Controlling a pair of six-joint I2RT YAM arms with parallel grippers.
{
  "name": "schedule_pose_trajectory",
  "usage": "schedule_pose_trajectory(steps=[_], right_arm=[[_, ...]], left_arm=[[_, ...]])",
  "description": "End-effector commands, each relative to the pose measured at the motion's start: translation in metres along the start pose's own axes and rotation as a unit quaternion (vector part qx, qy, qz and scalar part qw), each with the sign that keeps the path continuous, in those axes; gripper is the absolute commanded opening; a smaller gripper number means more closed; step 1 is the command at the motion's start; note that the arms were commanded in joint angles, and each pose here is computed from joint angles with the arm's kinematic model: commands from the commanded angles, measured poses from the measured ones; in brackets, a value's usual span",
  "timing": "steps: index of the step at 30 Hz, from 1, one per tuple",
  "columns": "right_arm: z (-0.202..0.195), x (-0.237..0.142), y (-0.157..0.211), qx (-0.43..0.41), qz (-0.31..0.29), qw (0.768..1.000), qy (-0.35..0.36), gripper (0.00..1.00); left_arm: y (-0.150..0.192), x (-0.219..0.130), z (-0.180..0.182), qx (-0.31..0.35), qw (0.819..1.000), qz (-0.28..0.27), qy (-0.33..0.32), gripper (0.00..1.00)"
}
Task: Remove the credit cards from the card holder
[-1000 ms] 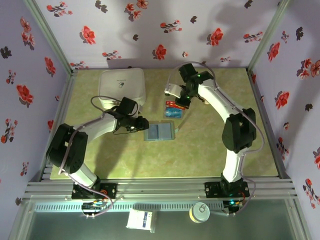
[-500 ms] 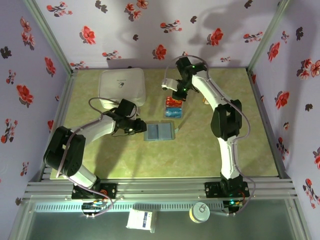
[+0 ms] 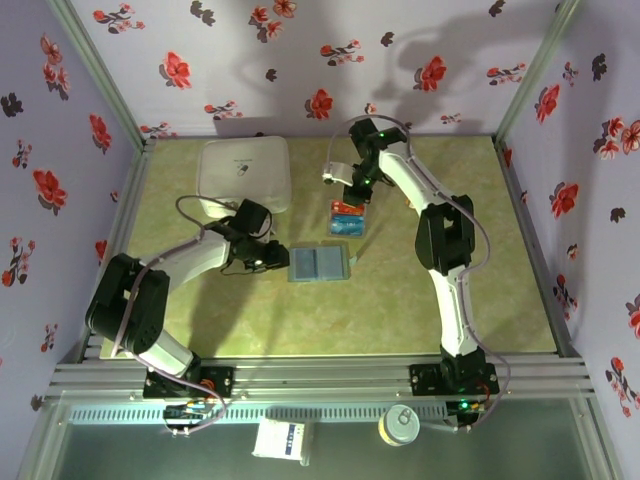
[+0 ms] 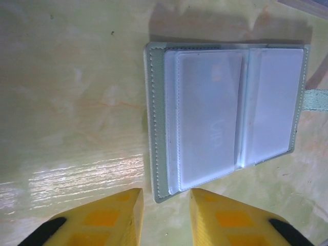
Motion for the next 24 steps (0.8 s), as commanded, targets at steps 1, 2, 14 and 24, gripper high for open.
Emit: schedule_pose_trajectory(steps=[1,2,14,24], right_arm=[[-0.005,-0.016,0.001,0.014,0.002,1.000,0.017,0.24],[-0.007,-0.019,0.001,0.018,0.002,1.000,0.025,0.25],[-0.006,-0.049,0.010,0.127,-0.036,0.979,0.159,0.47],[0.038,-0.056,0.047,0.216,-0.055,0.948,0.229,0.78]], left_arm=[[-0.010,-0.017,-0.002,0.013,1.000,-0.024,-0.004,0.36],[-0.012,-0.019,0.000,0.012,0.999,-0.029,-0.007,0.39],[-0.052,-0.074,0.053,0.008,0.990,-0.126,-0.068,0.93],[-0.076,-0.096,0.103,-0.028,0.970,-0.204,-0.130,1.00]])
Point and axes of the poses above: each hand's point on the last joint's axis, 136 mm out from that joint toward the fingers, its own x axis out along the fingers, its own z axis along the line the jaws close on, y = z × x, the point moved 2 cm from there along -x, back along the fingers, and after that the axes turned 8 degrees about -x, right-handed, at the moved point
